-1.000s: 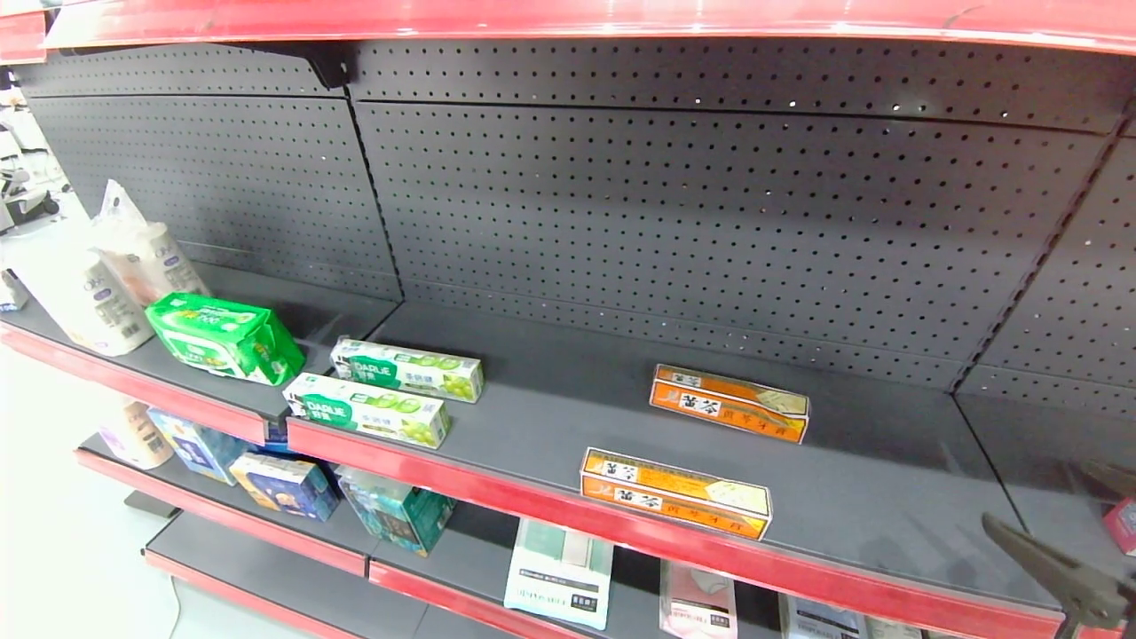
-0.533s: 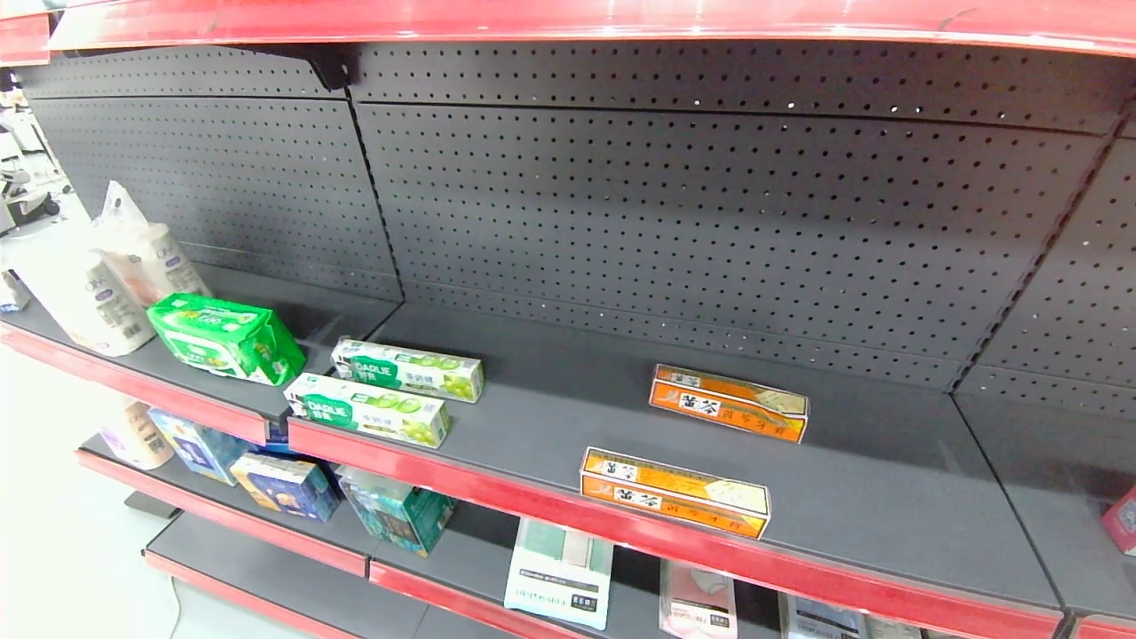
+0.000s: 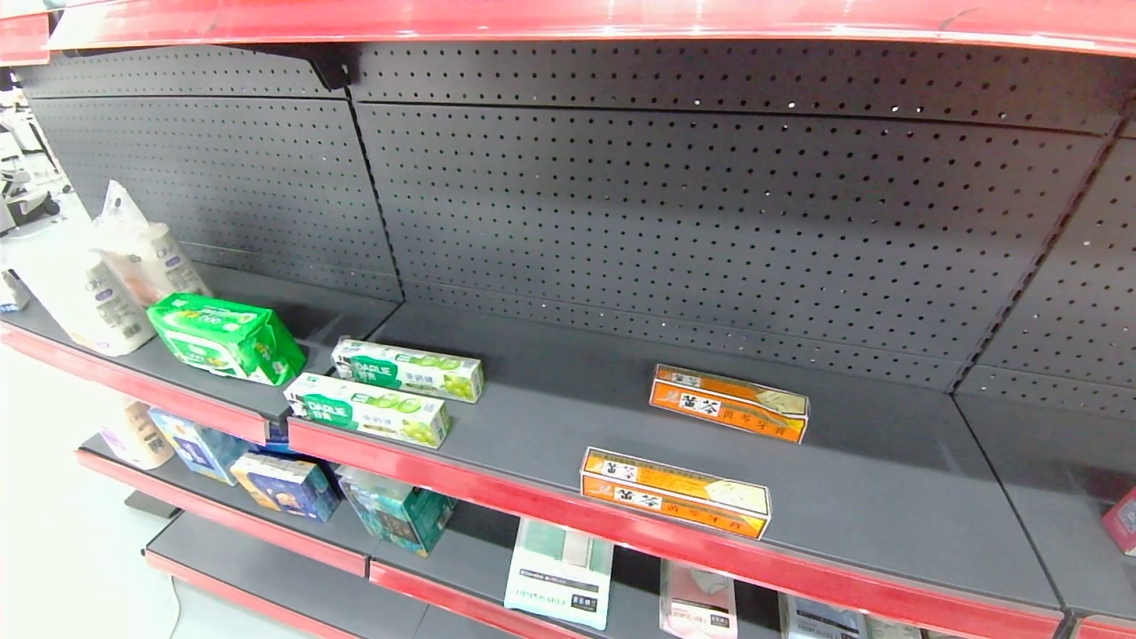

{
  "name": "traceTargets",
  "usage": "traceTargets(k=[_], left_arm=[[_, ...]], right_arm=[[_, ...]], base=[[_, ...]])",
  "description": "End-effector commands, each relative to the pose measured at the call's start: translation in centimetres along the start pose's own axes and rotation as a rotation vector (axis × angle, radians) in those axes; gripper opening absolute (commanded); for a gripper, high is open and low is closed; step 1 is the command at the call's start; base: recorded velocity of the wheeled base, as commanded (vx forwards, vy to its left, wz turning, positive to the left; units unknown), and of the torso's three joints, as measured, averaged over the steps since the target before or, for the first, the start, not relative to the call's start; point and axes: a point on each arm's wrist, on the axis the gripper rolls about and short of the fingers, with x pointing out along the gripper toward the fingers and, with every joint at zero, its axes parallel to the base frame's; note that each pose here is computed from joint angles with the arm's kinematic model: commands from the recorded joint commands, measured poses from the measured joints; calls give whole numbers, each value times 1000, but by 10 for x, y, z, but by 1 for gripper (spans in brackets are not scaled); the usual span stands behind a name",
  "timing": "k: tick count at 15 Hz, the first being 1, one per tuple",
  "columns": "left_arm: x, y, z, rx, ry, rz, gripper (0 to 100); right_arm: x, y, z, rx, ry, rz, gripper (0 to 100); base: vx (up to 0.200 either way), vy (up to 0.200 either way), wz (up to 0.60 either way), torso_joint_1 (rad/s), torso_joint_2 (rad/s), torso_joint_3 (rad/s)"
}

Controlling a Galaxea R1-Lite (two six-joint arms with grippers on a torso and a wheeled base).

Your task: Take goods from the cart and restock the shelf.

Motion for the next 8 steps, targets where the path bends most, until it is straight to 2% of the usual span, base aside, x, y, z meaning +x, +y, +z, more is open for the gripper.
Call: traceTargets(k=[1, 8], left_arm=[[0, 0, 0, 2, 0, 0, 100], [0, 0, 0, 6, 0, 2, 100]], right_arm=[[0, 0, 0, -3, 0, 1, 100], [0, 0, 0, 0, 0, -3, 100]], base=[[0, 0, 0, 0, 0, 0], [0, 0, 0, 0, 0, 0]])
